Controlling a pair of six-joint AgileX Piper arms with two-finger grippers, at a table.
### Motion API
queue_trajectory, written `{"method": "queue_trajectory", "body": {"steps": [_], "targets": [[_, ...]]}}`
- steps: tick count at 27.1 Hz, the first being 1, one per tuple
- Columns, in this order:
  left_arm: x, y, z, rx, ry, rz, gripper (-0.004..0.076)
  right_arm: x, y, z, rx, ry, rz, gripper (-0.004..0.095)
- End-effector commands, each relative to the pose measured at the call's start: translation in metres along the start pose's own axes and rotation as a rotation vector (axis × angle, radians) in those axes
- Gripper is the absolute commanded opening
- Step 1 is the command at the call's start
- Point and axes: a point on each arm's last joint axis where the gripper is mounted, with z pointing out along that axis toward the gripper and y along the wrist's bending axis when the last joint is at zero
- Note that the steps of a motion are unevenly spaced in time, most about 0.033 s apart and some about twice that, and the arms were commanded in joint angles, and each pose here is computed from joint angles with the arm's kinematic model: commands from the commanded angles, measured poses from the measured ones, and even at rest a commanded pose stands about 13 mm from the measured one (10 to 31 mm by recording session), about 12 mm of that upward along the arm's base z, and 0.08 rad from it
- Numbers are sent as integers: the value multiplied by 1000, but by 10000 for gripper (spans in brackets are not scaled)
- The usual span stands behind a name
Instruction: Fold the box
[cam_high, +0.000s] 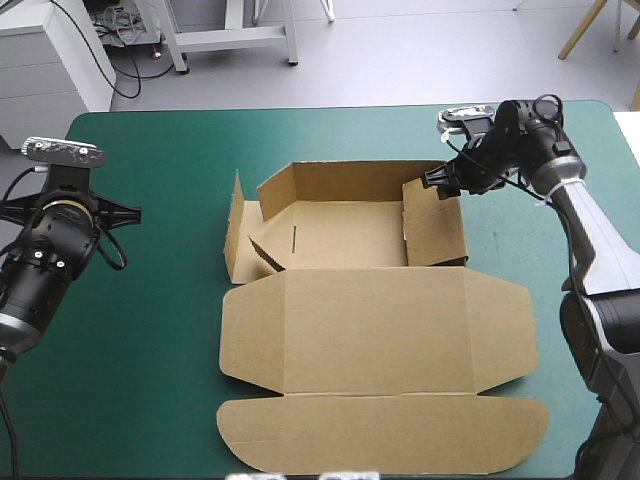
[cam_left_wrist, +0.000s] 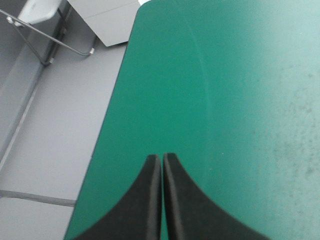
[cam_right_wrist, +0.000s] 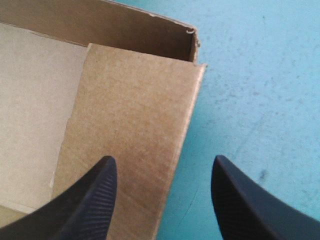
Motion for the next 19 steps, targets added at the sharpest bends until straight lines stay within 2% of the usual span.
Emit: {"method": "queue_trajectory", "body": {"steps": [1, 10, 15, 19], "targets": [[-13, 11, -7, 74, -98, -109, -3, -5, 4, -40, 7, -86, -20, 526], [4, 34, 4, 94, 53, -162, -3, -1, 7, -58, 12, -112, 12, 526], [7, 30, 3, 144, 84, -60, -3, 0, 8, -59, -5, -113, 83, 526], [9, 25, 2, 199, 100, -34, -3, 7, 8, -45, -16, -59, 92, 520]]}}
